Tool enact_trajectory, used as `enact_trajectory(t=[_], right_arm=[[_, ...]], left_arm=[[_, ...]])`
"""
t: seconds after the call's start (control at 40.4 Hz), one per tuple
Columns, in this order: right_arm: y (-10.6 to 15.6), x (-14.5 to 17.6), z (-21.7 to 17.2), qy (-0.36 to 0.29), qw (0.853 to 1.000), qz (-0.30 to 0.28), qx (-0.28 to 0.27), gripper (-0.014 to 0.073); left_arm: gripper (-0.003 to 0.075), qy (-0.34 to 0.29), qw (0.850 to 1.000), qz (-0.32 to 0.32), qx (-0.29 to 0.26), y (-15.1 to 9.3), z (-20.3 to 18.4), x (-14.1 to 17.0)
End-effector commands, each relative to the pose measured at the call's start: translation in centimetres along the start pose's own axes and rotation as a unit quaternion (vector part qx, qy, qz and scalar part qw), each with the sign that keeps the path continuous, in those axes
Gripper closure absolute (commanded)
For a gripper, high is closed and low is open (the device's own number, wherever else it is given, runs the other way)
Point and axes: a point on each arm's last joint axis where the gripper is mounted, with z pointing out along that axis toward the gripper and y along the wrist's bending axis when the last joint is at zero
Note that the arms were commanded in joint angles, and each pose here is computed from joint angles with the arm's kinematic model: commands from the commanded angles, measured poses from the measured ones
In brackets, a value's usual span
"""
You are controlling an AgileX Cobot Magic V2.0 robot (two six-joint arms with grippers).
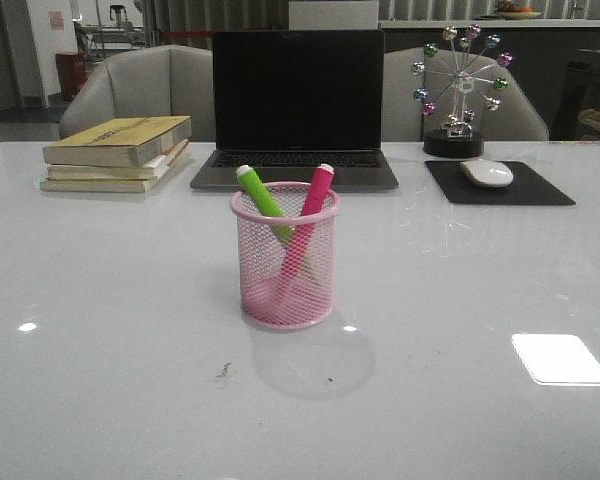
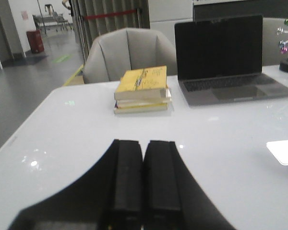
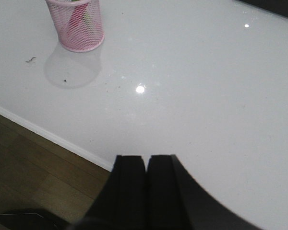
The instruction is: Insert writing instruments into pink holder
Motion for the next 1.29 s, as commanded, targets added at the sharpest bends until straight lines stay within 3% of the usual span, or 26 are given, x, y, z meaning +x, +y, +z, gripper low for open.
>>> enact_trajectory(t=[0.0, 0.421, 1.263], right_arm=[[-0.1, -1.3, -0.5, -0.046, 0.999, -0.005, 0.008, 0.0539], [-0.1, -1.3, -0.5, -0.045, 0.999, -0.005, 0.008, 0.0539], [-0.1, -1.3, -0.5, -0.044, 0.999, -0.005, 0.008, 0.0539]], left_arm=[[0.0629, -0.056, 0.998, -0.006, -0.013, 0.2, -0.2, -0.7], [0.0629, -0.102, 0.993, -0.049, -0.024, 0.2, 1.0, 2.3], [0.0629, -0.108, 0.993, -0.051, -0.024, 0.2, 1.0, 2.2]])
